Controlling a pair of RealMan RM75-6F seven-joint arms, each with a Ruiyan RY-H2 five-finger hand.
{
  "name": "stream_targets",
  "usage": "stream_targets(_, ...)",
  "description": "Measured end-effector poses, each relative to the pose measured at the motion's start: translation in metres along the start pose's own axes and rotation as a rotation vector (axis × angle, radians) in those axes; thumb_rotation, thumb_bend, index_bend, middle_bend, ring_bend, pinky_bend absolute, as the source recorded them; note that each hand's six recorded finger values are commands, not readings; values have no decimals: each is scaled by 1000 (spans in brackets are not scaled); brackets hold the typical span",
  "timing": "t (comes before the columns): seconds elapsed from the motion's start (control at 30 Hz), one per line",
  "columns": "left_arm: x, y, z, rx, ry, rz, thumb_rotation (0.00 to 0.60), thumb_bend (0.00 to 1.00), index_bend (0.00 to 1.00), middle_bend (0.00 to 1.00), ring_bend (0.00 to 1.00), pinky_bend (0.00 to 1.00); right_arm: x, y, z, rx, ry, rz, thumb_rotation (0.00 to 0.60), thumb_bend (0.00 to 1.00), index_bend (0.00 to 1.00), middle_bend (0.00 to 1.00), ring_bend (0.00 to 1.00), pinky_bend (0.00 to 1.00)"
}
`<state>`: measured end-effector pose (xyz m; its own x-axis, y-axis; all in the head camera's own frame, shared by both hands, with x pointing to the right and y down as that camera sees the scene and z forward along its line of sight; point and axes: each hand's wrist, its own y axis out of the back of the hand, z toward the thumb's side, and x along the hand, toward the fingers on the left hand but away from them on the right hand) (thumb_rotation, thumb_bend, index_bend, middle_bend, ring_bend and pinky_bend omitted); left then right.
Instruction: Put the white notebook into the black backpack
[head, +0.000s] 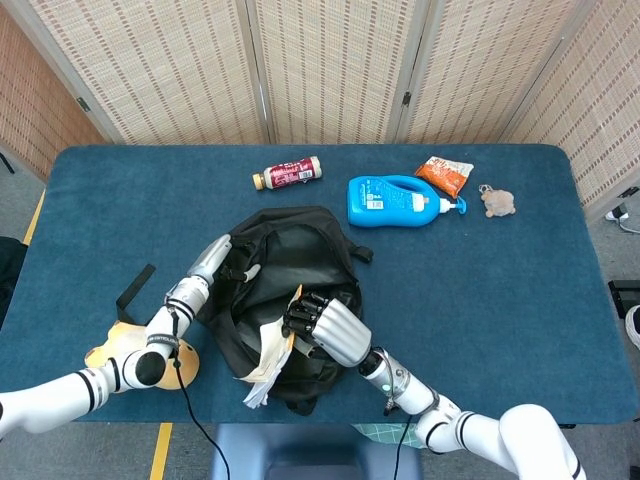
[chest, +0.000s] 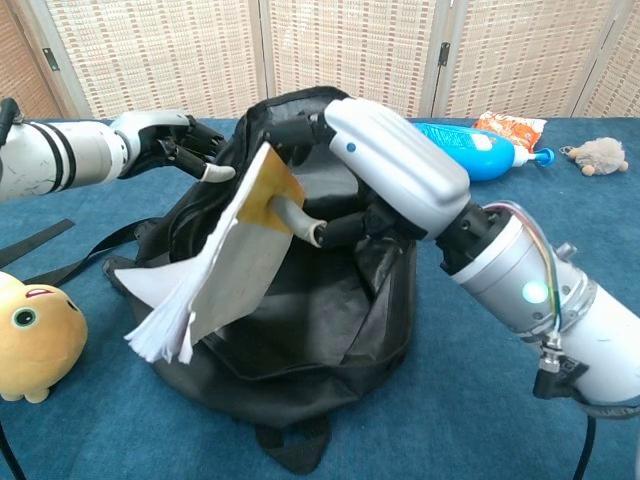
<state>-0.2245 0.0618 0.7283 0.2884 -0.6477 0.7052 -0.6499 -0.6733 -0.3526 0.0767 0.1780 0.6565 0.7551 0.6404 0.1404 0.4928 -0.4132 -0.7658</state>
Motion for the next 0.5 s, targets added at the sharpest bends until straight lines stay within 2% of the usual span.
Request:
stream_targets(0.23, 0, 1, -3, -36, 10, -17, 600, 687, 707, 432, 351, 115, 19, -12, -9, 29, 6, 35, 600, 505, 907, 529, 406, 383)
stream_targets(0.5, -4, 3, -3, -48, 7, -33, 600, 687, 708, 432, 344, 113, 58, -2, -26, 60, -25, 71, 600, 505, 907, 533, 418, 400)
